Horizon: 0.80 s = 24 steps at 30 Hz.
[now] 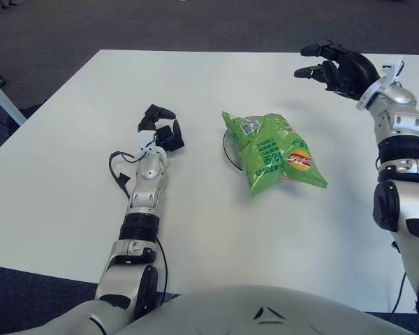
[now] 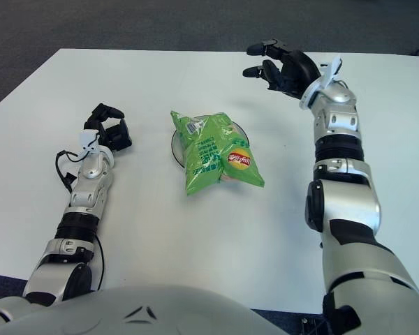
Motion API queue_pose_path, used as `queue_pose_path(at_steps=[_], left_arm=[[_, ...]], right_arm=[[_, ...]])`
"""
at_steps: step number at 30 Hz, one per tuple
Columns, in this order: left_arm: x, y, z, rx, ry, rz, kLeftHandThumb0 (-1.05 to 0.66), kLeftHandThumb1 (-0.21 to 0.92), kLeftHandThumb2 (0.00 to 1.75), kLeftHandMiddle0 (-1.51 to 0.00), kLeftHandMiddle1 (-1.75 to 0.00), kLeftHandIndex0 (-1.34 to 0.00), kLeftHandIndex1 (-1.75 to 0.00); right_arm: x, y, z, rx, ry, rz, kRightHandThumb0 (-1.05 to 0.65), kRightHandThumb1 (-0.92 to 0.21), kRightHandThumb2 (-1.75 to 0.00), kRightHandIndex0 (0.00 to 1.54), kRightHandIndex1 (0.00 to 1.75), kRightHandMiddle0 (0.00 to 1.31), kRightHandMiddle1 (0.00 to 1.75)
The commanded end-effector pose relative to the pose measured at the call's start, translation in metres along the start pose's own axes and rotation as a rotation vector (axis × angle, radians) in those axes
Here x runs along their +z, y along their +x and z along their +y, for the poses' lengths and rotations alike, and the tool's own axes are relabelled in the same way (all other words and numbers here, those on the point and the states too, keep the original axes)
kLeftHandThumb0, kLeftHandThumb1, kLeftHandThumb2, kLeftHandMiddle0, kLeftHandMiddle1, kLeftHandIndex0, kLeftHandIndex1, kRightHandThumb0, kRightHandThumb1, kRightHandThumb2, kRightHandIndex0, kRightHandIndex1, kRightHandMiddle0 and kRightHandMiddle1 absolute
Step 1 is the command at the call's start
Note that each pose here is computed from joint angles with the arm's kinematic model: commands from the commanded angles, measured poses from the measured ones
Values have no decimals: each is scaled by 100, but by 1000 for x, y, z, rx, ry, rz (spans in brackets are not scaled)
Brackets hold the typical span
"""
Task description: Put the snack into the plate.
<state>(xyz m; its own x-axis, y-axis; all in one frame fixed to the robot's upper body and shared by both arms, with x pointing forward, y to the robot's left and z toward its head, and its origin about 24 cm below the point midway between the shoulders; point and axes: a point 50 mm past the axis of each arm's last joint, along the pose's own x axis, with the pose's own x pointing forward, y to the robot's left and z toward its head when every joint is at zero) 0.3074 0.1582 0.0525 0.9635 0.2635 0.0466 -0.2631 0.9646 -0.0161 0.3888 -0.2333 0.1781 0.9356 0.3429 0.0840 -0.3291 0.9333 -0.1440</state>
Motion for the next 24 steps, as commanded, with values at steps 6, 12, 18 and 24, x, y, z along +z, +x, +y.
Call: queue_pose_path(at_steps=[6, 12, 18, 24], left_arm=[[-59, -37, 8, 34, 33, 233, -49, 29, 135, -129, -175, -63, -175], [-59, -36, 7, 25, 24, 221, -48, 31, 132, -129, -175, -61, -175], [-59, -36, 7, 23, 26, 217, -48, 31, 132, -129, -175, -62, -175], [-60, -36, 7, 37, 29, 224, -48, 32, 131, -129, -175, -61, -175]], right_arm=[[-28, -5, 4, -159, 76, 61, -31, -64, -88, 37, 143, 36, 174], [-55, -14, 13, -231, 205, 88, -4, -49, -101, 52, 142, 44, 175], [-71, -18, 19, -286, 304, 99, -1, -30, -122, 70, 137, 55, 175], [-84, -22, 22, -330, 362, 116, -1, -11, -144, 86, 137, 64, 175]])
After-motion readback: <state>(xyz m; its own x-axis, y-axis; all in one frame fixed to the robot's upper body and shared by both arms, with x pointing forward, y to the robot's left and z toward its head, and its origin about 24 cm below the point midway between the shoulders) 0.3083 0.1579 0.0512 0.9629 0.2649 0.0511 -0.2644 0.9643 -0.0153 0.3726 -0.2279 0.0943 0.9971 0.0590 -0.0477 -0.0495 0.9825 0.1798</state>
